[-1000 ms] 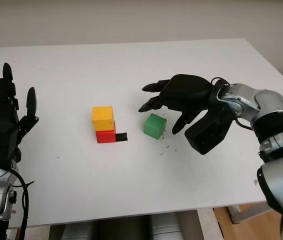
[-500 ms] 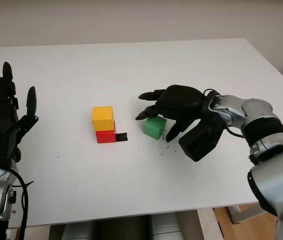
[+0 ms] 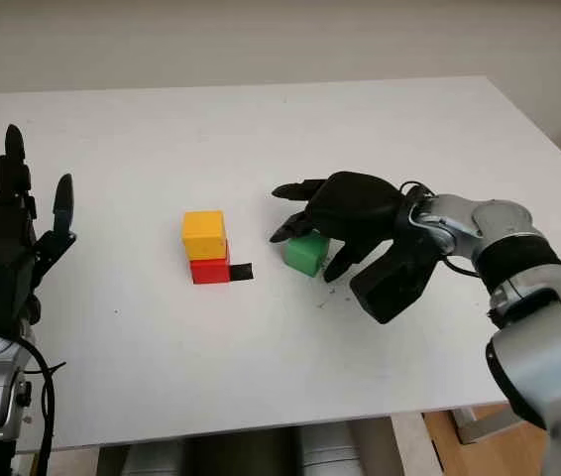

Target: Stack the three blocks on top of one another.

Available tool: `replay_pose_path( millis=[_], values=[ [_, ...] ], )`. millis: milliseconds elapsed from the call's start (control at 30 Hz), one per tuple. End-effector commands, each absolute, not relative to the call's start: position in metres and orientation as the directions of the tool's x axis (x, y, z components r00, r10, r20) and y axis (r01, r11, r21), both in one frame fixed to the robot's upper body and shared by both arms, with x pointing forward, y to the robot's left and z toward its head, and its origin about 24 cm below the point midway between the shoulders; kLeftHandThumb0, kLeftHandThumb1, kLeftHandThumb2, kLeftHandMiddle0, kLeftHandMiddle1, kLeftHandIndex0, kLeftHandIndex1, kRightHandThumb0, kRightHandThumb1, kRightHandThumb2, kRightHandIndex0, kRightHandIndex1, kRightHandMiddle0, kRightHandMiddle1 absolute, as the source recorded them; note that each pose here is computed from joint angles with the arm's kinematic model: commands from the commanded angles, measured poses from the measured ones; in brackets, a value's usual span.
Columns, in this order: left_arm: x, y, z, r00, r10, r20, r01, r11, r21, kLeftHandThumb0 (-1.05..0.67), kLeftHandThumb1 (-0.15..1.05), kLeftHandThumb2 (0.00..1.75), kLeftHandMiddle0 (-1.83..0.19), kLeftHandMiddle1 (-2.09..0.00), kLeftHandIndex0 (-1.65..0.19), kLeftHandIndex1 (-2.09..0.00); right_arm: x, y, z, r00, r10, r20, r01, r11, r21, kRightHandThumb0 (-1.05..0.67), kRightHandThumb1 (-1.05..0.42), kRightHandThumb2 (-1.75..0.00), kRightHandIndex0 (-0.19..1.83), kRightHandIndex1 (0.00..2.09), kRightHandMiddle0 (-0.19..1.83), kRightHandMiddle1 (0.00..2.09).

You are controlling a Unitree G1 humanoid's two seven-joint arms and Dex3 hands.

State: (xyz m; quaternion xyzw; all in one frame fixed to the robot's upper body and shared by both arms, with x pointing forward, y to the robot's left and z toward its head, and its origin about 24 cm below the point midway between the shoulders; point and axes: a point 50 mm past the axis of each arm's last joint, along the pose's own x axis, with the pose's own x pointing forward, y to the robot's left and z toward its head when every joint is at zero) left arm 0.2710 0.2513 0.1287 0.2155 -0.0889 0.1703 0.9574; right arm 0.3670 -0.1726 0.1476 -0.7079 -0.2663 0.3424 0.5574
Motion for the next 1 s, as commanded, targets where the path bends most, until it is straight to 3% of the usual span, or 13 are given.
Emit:
replay_pose_path(
  millis=[0, 67, 133, 200, 700, 967],
  values=[
    [0.2698, 0.2491, 0.1309, 0.928, 0.276, 0.251, -0.357, 0.852, 0.384, -0.68, 1.05, 0.61, 0.18, -0.05, 0.13, -0.05, 0.3678, -0.1741, 0.1479, 0.629, 0.756, -0.182, 0.0, -0.234, -0.972, -0.48, -0.88, -0.06, 0.23, 0.07, 0.69, 0.36],
    [0.2698, 0.2493, 0.1302, 0.928, 0.275, 0.249, -0.356, 0.852, 0.384, -0.68, 1.05, 0.62, 0.18, -0.05, 0.13, -0.05, 0.3676, -0.1748, 0.148, 0.627, 0.76, -0.174, 0.009, -0.23, -0.973, -0.44, -0.9, -0.05, 0.25, 0.06, 0.53, 0.79],
    [0.2697, 0.2495, 0.1298, 0.929, 0.275, 0.249, -0.356, 0.851, 0.387, -0.68, 1.05, 0.62, 0.18, -0.05, 0.13, -0.06, 0.3677, -0.1754, 0.1483, 0.625, 0.762, -0.168, 0.028, -0.237, -0.971, -0.42, -0.91, -0.06, 0.28, 0.07, 0.49, 1.07],
    [0.2696, 0.2496, 0.1297, 0.929, 0.272, 0.249, -0.354, 0.85, 0.39, -0.68, 1.05, 0.63, 0.18, -0.05, 0.12, -0.06, 0.3682, -0.1758, 0.1487, 0.626, 0.762, -0.168, 0.046, -0.251, -0.967, -0.42, -0.93, -0.06, 0.3, 0.07, 0.47, 1.22],
    [0.2685, 0.25, 0.1287, 0.932, 0.272, 0.242, -0.35, 0.851, 0.393, -0.69, 1.05, 0.6, 0.16, -0.06, 0.11, -0.06, 0.3704, -0.1789, 0.1488, 0.641, 0.753, -0.148, 0.091, -0.266, -0.96, -0.42, -0.92, -0.05, 0.39, 0.08, 0.48, 1.33],
    [0.2685, 0.2502, 0.1271, 0.931, 0.274, 0.239, -0.352, 0.849, 0.394, -0.67, 1.05, 0.59, 0.16, -0.06, 0.1, -0.06, 0.3748, -0.1789, 0.1567, 0.714, 0.7, -0.002, -0.018, 0.016, -1.0, -0.43, -0.92, -0.05, 0.38, 0.07, 0.45, 1.39]
  ],
)
